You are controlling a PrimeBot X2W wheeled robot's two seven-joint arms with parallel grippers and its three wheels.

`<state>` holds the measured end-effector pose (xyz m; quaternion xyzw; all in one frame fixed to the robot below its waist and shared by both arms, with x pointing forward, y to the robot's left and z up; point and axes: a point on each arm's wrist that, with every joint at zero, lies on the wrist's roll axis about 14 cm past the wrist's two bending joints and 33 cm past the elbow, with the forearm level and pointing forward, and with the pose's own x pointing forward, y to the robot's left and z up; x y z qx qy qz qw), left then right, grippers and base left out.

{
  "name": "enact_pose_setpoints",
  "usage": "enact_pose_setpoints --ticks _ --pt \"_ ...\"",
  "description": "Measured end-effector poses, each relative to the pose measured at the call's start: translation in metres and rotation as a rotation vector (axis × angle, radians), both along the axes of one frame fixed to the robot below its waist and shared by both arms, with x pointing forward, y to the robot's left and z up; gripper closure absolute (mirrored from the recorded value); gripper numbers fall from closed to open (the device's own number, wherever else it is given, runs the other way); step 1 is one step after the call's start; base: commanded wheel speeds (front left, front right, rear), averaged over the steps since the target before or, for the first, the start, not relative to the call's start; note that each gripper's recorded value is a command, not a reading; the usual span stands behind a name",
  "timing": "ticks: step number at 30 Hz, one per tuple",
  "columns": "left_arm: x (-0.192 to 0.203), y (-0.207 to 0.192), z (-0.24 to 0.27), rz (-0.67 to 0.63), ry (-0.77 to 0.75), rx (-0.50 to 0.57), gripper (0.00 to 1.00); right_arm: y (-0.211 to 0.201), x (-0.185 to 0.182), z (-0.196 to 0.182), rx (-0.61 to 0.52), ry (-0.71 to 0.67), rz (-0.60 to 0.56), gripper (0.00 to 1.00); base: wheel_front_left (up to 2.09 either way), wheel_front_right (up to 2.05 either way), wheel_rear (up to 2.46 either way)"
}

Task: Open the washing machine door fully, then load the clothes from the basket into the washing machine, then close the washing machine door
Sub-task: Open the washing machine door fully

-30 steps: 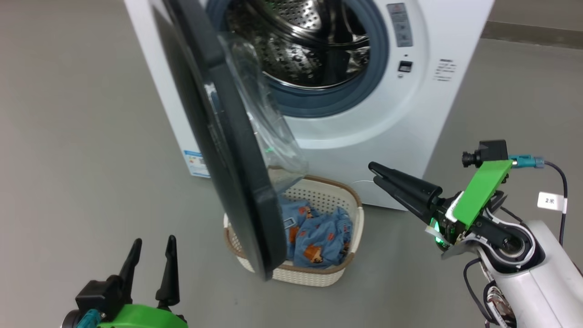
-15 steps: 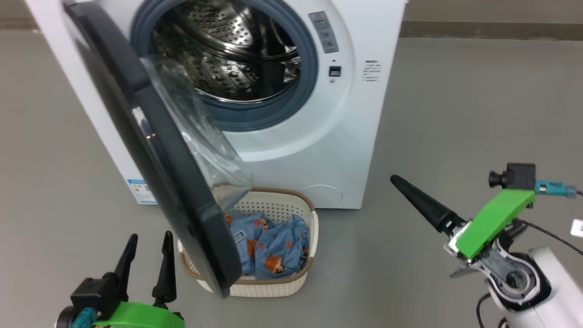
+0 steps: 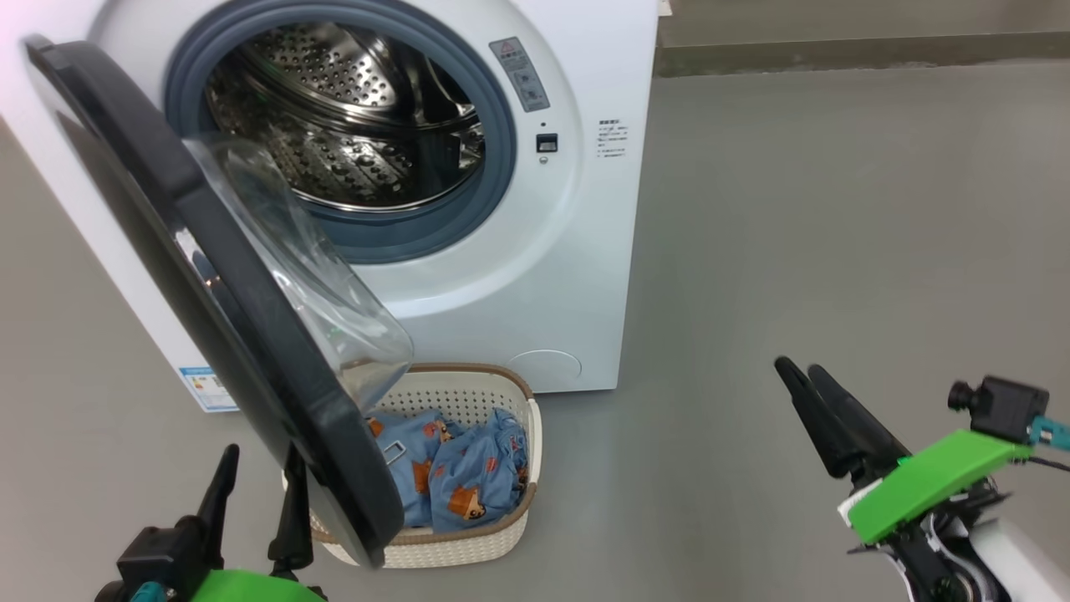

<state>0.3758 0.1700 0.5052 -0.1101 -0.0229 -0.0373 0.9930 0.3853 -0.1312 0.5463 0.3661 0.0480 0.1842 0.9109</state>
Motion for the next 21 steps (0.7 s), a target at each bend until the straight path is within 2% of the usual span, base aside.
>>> enact_pose_setpoints --ticks 12,21 --pt "0.004 -0.006 -0.003 -0.012 0.011 -0.016 0.0 -0.047 -0.007 -0.023 -0.224 -0.095 -0.188 0.0 0.0 0.0 0.0" --pt "0.006 -0.007 -0.003 -0.01 0.011 -0.022 0.0 -0.052 -0.011 -0.027 -0.431 -0.158 -0.224 0.0 0.0 0.0 0.0"
